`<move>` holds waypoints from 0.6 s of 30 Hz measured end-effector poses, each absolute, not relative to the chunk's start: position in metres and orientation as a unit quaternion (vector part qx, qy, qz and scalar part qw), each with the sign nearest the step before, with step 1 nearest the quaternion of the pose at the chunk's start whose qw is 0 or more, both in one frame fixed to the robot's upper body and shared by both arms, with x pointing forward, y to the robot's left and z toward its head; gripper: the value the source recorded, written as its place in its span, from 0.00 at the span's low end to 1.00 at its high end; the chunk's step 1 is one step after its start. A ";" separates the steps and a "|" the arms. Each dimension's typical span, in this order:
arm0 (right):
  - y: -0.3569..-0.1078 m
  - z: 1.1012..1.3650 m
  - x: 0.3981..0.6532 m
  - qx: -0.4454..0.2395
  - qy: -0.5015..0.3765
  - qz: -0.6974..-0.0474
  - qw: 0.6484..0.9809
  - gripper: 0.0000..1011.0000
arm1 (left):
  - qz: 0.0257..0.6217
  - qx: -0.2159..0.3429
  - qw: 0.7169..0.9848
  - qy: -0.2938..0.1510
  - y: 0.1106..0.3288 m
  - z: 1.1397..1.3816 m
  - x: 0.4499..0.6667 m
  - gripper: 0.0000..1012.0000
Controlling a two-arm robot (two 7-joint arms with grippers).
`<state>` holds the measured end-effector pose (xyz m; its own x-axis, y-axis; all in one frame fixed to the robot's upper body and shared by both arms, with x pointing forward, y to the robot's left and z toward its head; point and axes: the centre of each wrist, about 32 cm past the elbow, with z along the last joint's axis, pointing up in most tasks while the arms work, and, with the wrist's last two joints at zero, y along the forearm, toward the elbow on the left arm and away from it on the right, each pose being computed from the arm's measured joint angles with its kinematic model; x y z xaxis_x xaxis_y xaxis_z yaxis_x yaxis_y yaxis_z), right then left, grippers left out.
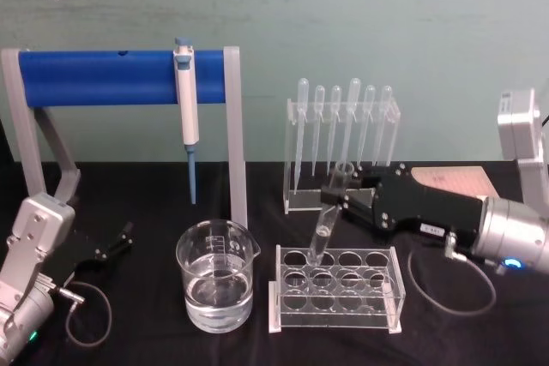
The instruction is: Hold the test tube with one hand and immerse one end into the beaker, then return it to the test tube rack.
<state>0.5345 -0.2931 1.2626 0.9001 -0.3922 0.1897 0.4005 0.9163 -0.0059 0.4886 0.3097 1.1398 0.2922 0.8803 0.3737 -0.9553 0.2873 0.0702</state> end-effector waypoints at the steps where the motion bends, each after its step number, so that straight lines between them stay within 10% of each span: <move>1: -0.292 1.265 0.535 -0.021 -0.090 -0.203 0.975 0.23 | 0.580 0.141 0.791 -0.132 0.310 1.140 0.489 0.99; 18: -0.253 1.295 0.549 -0.011 -0.084 -0.166 0.982 0.23 | 0.580 0.141 0.791 -0.132 0.310 1.140 0.489 0.99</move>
<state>0.5489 -0.2528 1.2952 0.9305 -0.3250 0.1689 0.3289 0.9444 0.0054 0.4886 0.3097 1.1398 0.2923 0.8803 0.3737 -0.9552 0.2873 0.0703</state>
